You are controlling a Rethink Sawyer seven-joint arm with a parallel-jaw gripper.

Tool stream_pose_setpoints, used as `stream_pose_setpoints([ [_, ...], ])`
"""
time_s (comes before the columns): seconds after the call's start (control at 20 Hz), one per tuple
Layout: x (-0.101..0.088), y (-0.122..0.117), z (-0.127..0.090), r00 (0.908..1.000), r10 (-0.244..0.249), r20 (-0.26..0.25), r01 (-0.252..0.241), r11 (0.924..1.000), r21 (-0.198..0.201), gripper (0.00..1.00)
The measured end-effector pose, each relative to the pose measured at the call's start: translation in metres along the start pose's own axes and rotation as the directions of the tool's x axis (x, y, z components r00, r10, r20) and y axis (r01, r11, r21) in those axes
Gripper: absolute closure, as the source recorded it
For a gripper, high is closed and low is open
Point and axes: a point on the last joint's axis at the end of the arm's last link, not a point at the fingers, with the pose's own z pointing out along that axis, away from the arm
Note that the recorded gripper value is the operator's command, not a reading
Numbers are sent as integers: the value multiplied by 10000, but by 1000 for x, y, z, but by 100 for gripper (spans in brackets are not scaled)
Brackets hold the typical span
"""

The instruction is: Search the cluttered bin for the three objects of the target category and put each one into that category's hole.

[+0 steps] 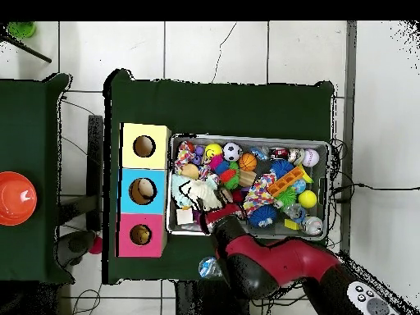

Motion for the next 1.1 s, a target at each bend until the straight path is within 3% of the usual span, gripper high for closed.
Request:
stream_pose_setpoints([
  [0.3,9,10,-1,9926,-687,-998,675,9976,-158,0],
  [0.6,22,0,-11,9711,-1153,-2092,1152,9933,-129,0],
  [1.1,10,-18,-21,9616,-1355,-2388,1385,9904,-44,0],
])
